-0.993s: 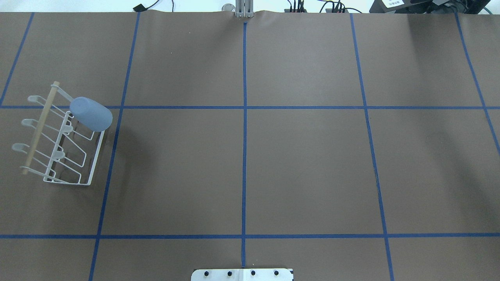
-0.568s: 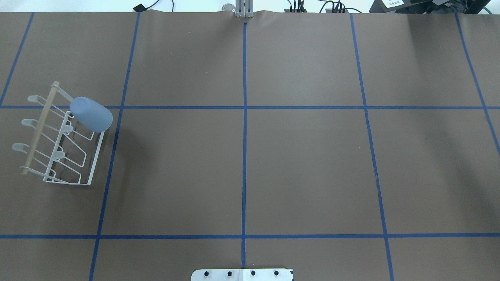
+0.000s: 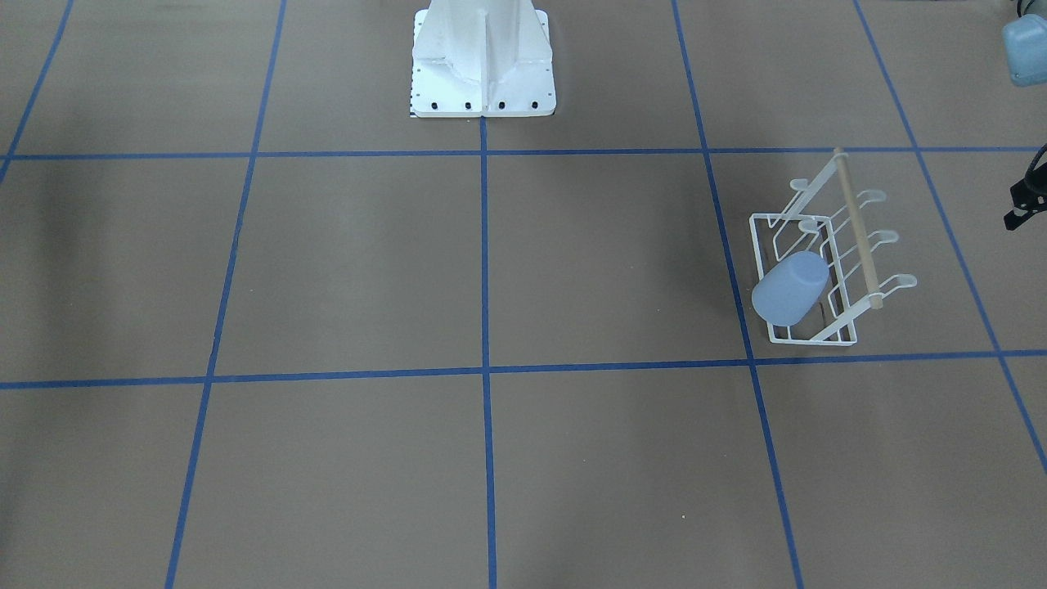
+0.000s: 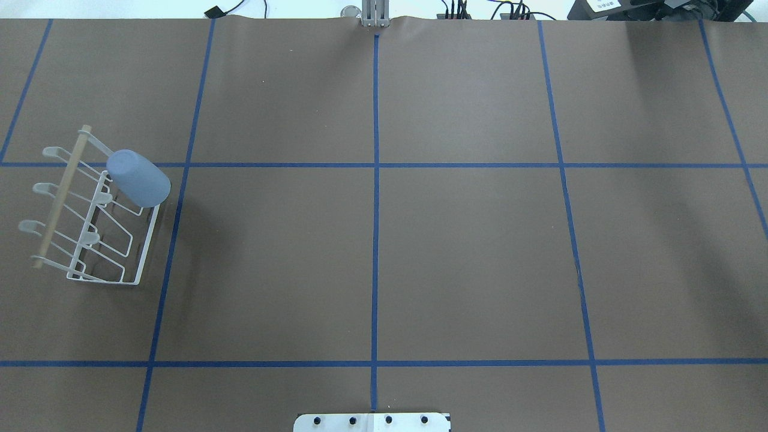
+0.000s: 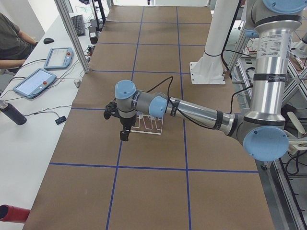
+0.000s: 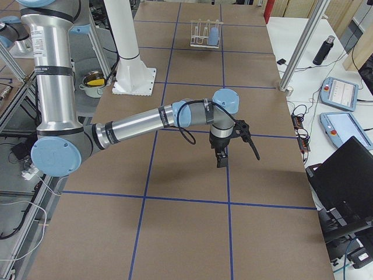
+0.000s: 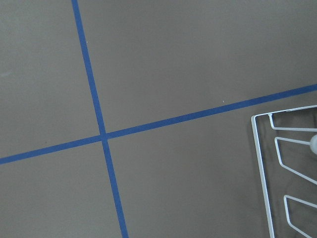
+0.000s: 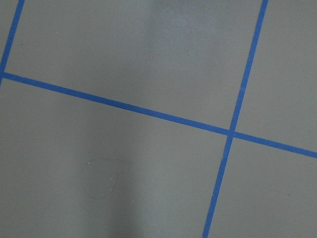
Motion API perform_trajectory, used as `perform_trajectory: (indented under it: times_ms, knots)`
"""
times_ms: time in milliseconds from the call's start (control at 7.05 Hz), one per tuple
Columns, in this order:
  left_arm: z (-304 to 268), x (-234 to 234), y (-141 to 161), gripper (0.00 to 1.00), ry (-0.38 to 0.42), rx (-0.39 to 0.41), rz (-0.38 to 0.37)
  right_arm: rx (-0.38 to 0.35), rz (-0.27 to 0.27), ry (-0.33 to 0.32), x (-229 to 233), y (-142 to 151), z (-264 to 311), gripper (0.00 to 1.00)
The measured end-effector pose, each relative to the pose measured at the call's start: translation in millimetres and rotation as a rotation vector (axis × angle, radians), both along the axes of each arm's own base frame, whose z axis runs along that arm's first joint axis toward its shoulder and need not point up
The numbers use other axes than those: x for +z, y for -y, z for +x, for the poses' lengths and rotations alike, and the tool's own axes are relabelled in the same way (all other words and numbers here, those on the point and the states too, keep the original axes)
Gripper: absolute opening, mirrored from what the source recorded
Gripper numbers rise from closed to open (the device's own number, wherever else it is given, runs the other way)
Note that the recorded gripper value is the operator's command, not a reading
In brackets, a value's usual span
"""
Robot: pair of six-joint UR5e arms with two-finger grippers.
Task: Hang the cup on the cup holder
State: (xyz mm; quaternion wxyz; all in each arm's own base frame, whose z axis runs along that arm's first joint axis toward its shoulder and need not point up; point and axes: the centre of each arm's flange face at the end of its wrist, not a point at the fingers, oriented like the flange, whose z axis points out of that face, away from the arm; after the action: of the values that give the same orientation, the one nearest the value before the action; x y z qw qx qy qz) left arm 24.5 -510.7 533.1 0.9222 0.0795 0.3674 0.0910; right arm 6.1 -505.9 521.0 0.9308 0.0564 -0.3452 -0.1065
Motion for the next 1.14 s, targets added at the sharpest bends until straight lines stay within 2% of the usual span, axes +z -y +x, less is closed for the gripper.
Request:
perform_trajectory:
  times_ms: [426,1135]
  knots:
    - [4,-1,-1,0.98,-0.052,0.008,-0.02,0.001,-0.002,0.006,0,2,-1,1.0]
    - [0,-1,4,0.98,-0.055,0.002,-0.02,0.0,0.005,0.02,-1,2,-3,1.0]
